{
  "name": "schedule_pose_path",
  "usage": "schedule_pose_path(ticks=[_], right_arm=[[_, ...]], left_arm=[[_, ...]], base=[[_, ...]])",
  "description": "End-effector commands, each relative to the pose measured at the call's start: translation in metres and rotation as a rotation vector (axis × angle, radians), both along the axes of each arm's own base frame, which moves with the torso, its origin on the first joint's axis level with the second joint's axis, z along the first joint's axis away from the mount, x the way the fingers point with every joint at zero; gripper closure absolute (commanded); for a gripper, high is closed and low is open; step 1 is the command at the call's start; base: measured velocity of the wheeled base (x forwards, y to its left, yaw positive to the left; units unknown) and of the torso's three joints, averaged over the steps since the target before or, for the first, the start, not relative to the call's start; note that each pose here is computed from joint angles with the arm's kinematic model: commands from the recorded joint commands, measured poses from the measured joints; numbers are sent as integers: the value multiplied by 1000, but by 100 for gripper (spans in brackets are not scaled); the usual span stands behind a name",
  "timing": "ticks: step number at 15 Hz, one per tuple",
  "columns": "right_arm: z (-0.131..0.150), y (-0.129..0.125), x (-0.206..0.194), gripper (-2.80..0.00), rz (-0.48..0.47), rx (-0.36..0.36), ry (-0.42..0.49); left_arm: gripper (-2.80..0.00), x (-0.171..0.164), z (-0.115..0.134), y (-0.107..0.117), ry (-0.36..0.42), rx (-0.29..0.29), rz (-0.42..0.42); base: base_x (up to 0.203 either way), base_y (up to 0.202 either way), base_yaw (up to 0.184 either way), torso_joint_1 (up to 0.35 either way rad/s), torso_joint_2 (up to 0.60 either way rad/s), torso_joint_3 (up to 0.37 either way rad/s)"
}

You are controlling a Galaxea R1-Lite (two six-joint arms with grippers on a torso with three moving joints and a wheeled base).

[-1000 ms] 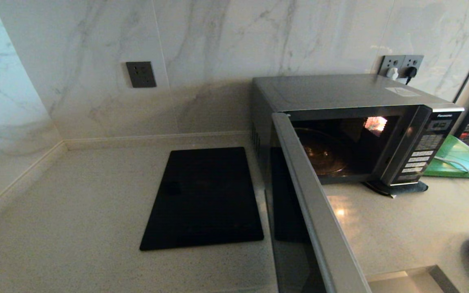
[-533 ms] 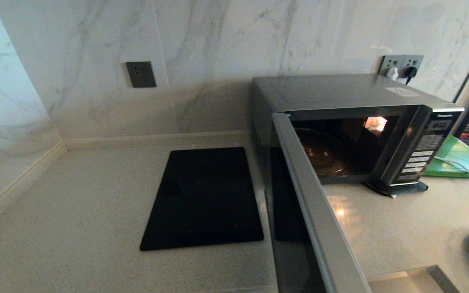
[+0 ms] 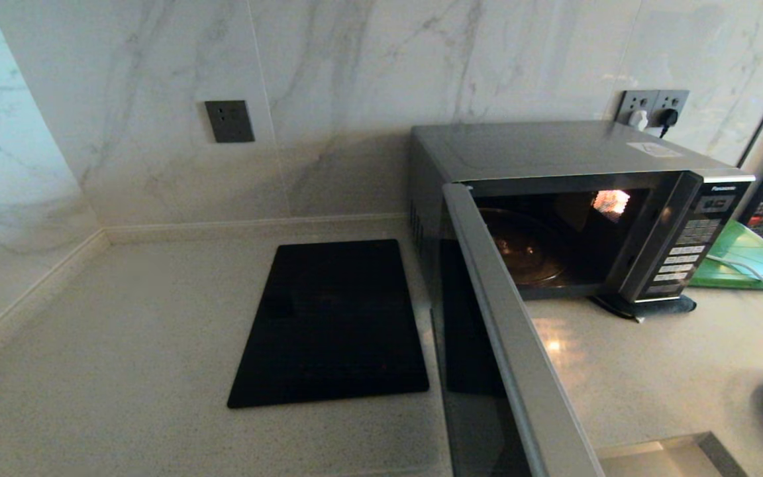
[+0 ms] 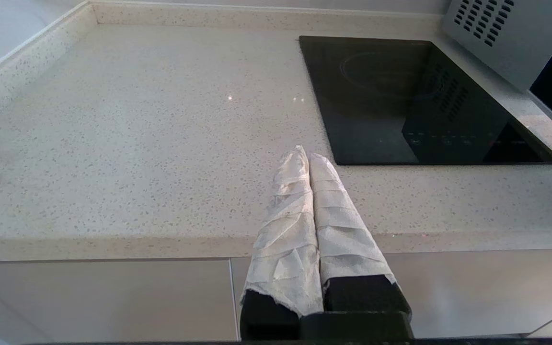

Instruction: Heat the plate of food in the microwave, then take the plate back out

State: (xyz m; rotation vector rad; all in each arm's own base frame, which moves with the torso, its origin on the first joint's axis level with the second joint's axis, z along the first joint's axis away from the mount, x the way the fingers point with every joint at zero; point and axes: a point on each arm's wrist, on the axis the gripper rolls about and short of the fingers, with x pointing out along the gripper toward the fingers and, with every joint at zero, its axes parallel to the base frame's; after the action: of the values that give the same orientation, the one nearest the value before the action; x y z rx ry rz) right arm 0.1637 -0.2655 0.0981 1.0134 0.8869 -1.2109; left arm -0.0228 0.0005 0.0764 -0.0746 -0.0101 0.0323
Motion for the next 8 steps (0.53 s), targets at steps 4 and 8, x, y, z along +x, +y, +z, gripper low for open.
schedule_pose_path(ticks=[4, 8], right_arm=[[-5, -4, -3, -280, -7, 13, 3], [5, -3, -7, -280, -11, -10, -28]], left_arm=[[0, 0, 0, 0, 1, -1, 1], [0, 0, 0, 0, 1, -1, 1]], base=[[0, 0, 0, 0, 0, 0], [0, 0, 0, 0, 0, 0]])
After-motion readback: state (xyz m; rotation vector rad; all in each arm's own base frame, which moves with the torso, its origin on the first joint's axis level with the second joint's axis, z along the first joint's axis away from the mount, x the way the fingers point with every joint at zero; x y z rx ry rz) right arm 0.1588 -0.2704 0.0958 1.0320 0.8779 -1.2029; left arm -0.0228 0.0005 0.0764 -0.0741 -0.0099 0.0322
